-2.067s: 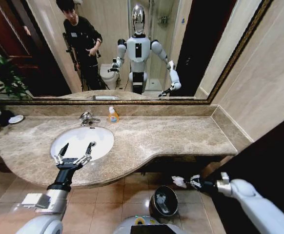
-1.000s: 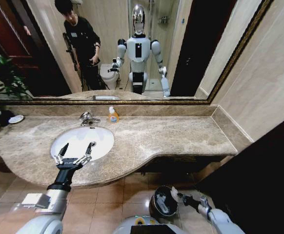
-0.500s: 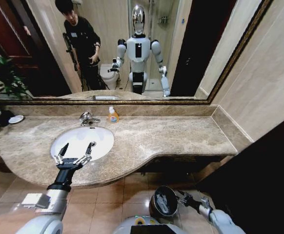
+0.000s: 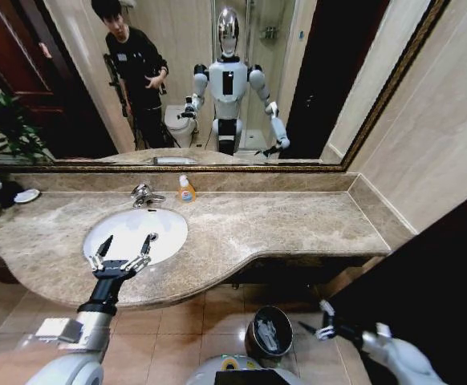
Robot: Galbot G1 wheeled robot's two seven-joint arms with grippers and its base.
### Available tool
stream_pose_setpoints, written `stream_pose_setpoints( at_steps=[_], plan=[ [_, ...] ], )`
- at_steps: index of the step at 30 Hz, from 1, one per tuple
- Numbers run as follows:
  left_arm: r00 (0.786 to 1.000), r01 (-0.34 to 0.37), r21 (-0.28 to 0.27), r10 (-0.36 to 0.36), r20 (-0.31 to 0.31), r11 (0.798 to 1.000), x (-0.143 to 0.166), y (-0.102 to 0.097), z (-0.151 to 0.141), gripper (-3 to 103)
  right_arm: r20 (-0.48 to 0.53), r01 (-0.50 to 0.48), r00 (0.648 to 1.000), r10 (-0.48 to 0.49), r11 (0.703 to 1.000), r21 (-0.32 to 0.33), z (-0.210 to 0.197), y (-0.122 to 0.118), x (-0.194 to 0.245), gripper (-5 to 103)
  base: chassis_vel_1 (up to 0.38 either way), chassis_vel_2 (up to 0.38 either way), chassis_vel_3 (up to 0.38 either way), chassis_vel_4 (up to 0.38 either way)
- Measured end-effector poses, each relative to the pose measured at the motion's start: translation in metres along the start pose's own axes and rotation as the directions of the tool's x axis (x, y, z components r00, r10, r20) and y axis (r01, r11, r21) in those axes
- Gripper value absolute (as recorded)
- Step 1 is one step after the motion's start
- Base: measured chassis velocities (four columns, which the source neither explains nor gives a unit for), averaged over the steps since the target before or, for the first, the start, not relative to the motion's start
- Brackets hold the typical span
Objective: Pick up the trash from the sink and place it in the trash bin.
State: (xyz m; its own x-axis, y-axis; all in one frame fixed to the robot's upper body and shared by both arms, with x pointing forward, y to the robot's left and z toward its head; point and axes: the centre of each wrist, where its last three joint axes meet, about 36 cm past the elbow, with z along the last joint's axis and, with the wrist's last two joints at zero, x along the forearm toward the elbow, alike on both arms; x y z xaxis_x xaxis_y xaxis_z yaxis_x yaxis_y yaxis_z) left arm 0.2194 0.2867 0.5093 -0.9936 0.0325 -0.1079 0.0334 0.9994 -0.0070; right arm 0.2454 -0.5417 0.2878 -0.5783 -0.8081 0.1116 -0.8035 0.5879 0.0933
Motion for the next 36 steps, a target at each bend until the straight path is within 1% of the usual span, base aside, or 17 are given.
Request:
stream_pose_setpoints(
  at_steps=[5,7,9,10,12,13,14,15,16,18,19,24,25,27,29,31,36],
  plan=[
    [1.000,0.000,0.000,0.000,0.000,1.000,0.000,0.000,0.000,100,0.048,-0.006,0.999,0.005,1.000,0.025,-0.035,0.008,0.012,100,0.000,0.000,0.000,0.000],
    [1.000,0.000,0.000,0.000,0.000,1.000,0.000,0.000,0.000,100,0.091,-0.127,0.988,0.122,0.990,0.054,-0.061,0.006,-0.001,100,0.000,0.000,0.000,0.000],
    [1.000,0.000,0.000,0.000,0.000,1.000,0.000,0.000,0.000,100,0.145,-0.288,0.950,0.276,0.955,0.067,-0.077,0.004,-0.025,100,0.000,0.000,0.000,0.000],
    [1.000,0.000,0.000,0.000,0.000,1.000,0.000,0.000,0.000,100,0.145,-0.288,0.950,0.276,0.955,0.067,-0.077,0.004,-0.025,100,0.000,0.000,0.000,0.000],
    [1.000,0.000,0.000,0.000,0.000,1.000,0.000,0.000,0.000,100,0.235,-0.499,0.848,0.475,0.865,0.054,-0.101,0.003,-0.070,100,0.000,0.000,0.000,0.000],
    [1.000,0.000,0.000,0.000,0.000,1.000,0.000,0.000,0.000,100,0.252,-0.554,0.812,0.527,0.831,0.048,-0.110,0.003,-0.080,100,0.000,0.000,0.000,0.000],
    [1.000,0.000,0.000,0.000,0.000,1.000,0.000,0.000,0.000,100,0.252,-0.554,0.812,0.527,0.831,0.048,-0.110,0.003,-0.080,100,0.000,0.000,0.000,0.000],
    [1.000,0.000,0.000,0.000,0.000,1.000,0.000,0.000,0.000,100,0.266,-0.605,0.773,0.576,0.795,0.038,-0.120,0.005,-0.091,100,0.000,0.000,0.000,0.000],
    [1.000,0.000,0.000,0.000,0.000,1.000,0.000,0.000,0.000,100,0.285,-0.675,0.710,0.644,0.737,0.015,-0.142,0.012,-0.110,100,0.000,0.000,0.000,0.000],
    [1.000,0.000,0.000,0.000,0.000,1.000,0.000,0.000,0.000,100,0.284,-0.719,0.664,0.692,0.695,-0.013,-0.162,0.025,-0.127,100,0.000,0.000,0.000,0.000],
    [1.000,0.000,0.000,0.000,0.000,1.000,0.000,0.000,0.000,100,0.284,-0.719,0.664,0.692,0.695,-0.013,-0.162,0.025,-0.127,100,0.000,0.000,0.000,0.000],
    [1.000,0.000,0.000,0.000,0.000,1.000,0.000,0.000,0.000,100,0.186,-0.755,0.634,0.751,0.652,-0.061,-0.206,0.089,-0.159,100,0.000,0.000,0.000,0.000],
    [1.000,0.000,0.000,0.000,0.000,1.000,0.000,0.000,0.000,100,0.186,-0.755,0.634,0.751,0.652,-0.061,-0.206,0.089,-0.159,100,0.000,0.000,0.000,0.000],
    [1.000,0.000,0.000,0.000,0.000,1.000,0.000,0.000,0.000,100,0.159,-0.763,0.626,0.763,0.642,-0.074,-0.222,0.120,-0.165,100,0.000,0.000,0.000,0.000],
    [1.000,0.000,0.000,0.000,0.000,1.000,0.000,0.000,0.000,100,0.150,-0.765,0.625,0.766,0.640,-0.078,-0.224,0.127,-0.166,100,0.000,0.000,0.000,0.000],
    [1.000,0.000,0.000,0.000,0.000,1.000,0.000,0.000,0.000,100,0.106,-0.769,0.623,0.775,0.632,-0.098,-0.230,0.151,-0.168,100,0.000,0.000,0.000,0.000],
    [1.000,0.000,0.000,0.000,0.000,1.000,0.000,0.000,0.000,100,0.078,-0.785,0.606,0.792,0.611,-0.106,-0.224,0.160,-0.172,100,0.000,0.000,0.000,0.000]
  ],
)
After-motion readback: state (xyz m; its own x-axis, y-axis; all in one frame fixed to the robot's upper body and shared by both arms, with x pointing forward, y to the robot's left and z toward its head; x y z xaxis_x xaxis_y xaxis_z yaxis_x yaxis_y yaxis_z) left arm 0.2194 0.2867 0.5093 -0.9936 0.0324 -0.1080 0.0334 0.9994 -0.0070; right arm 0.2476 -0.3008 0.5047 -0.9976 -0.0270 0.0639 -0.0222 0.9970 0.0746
